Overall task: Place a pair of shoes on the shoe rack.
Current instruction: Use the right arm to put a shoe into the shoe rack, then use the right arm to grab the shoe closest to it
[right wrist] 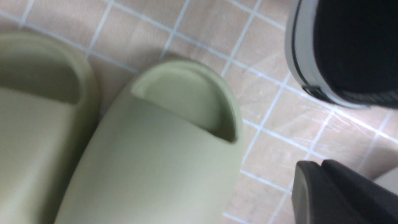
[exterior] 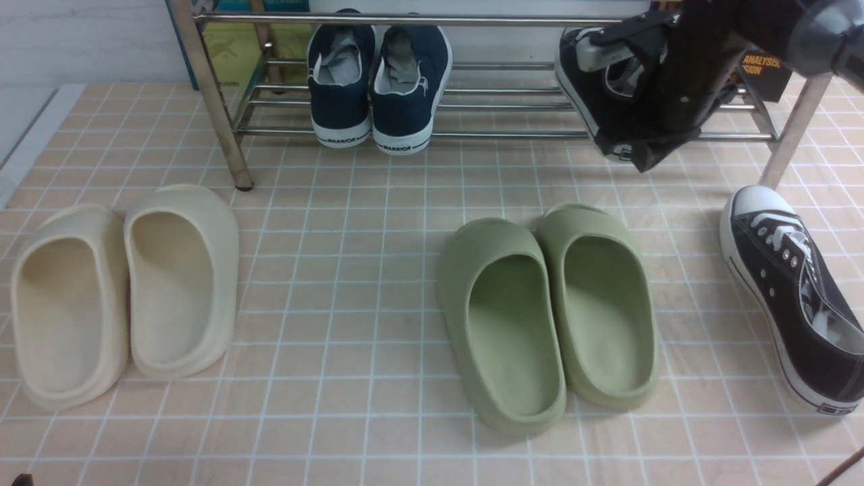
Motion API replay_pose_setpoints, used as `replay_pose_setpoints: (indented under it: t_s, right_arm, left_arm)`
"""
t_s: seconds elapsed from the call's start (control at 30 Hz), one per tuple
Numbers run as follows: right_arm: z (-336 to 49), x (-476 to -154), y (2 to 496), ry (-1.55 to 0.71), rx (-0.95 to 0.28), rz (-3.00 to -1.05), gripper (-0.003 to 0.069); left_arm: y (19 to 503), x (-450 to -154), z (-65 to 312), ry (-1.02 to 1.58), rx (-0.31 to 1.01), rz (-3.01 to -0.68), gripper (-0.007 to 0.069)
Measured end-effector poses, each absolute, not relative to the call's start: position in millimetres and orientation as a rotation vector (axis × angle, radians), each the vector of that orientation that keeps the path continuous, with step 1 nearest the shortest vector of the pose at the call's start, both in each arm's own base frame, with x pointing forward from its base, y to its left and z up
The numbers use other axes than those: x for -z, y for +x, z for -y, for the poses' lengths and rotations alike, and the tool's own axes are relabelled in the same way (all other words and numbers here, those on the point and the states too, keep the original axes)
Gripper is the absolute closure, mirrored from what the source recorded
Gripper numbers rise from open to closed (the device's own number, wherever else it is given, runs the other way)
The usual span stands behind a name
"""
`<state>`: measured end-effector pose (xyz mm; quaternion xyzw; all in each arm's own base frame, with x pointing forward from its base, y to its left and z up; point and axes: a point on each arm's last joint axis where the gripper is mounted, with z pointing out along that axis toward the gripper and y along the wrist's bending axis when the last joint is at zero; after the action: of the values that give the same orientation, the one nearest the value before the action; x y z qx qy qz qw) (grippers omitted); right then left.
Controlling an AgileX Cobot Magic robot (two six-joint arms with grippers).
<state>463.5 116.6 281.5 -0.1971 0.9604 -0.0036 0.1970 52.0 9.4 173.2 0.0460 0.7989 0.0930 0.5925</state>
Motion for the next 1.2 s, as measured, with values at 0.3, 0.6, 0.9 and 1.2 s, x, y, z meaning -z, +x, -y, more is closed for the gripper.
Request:
replay_pose_setpoints:
  t_s: [0.3,0.6,0.9,1.2]
  right_arm:
    - [-100.4,-359.3,384.1,-0.550,-0.053,-2.618,0.0413]
    - [-69.2,-311.5,286.9,-0.493,0.040,-2.839,0.0349]
    - [-44.7,-251.6,282.1,-0.294,0.208,-2.834,0.0314]
    - [-24.5,-215.1,303.7,-0.126,0.136,-2.902,0.0314]
  left_arm:
    - [52.0,-173.2,-9.4,0.107,-0.216,-1.858,0.0388]
    - [52.0,-173.2,-9.4,0.107,-0.216,-1.858,0.0388]
    - [52.0,-173.2,-9.4,0.107,-0.216,-1.858,0.0388]
    - [52.0,-173.2,-9.4,0.107,-0.216,-1.858,0.0388]
